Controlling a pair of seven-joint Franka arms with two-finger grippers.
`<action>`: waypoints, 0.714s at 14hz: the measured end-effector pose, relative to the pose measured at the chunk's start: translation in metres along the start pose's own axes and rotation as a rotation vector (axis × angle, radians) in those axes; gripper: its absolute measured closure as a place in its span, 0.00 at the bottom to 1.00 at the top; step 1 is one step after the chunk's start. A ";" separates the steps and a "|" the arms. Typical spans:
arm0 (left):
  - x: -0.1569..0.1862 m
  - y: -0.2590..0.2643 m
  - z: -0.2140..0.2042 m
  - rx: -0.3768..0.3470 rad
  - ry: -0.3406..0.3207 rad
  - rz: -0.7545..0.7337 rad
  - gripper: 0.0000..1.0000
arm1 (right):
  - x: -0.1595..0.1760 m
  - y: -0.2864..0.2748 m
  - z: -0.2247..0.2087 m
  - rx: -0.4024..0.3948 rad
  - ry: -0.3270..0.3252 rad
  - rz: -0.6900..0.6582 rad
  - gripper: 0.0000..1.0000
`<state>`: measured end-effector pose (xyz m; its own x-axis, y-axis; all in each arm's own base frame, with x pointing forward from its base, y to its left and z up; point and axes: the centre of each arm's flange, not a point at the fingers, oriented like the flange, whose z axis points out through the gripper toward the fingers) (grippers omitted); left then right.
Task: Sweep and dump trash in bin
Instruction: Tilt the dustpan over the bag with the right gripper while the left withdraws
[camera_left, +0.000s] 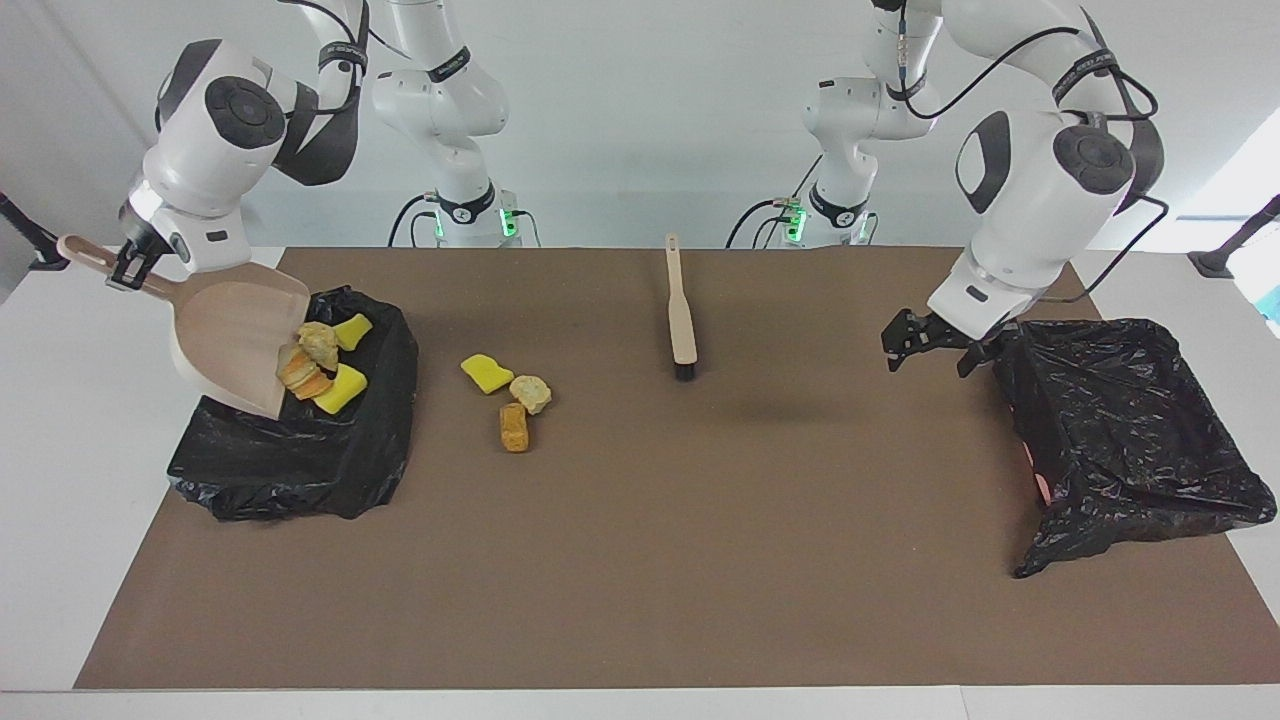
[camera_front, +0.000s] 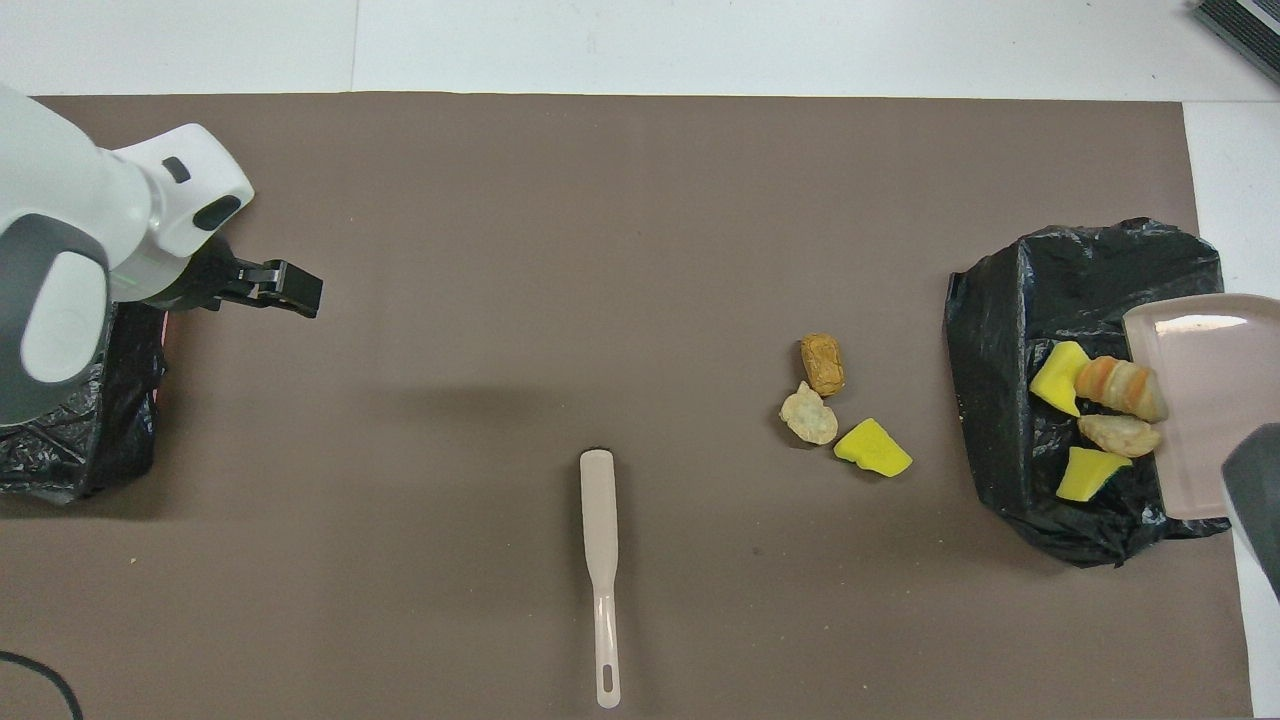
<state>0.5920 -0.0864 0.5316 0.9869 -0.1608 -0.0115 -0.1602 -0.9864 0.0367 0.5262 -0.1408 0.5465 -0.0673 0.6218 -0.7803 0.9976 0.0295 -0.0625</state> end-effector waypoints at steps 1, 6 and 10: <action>-0.007 -0.010 -0.011 0.001 0.003 0.004 0.00 | 0.004 0.001 -0.009 0.005 -0.014 -0.011 0.68; -0.037 -0.030 -0.059 0.008 0.026 -0.027 0.00 | 0.004 -0.004 -0.059 0.040 -0.076 -0.019 0.68; -0.055 -0.028 -0.093 0.014 0.022 -0.019 0.00 | -0.009 -0.017 -0.079 0.063 -0.088 0.013 0.68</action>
<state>0.5436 -0.0469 0.6243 0.9899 -0.1415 0.0095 -0.1417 -0.9897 0.0225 0.5109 -0.0852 0.6039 -0.0580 0.5508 -0.8326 0.9956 -0.0293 -0.0887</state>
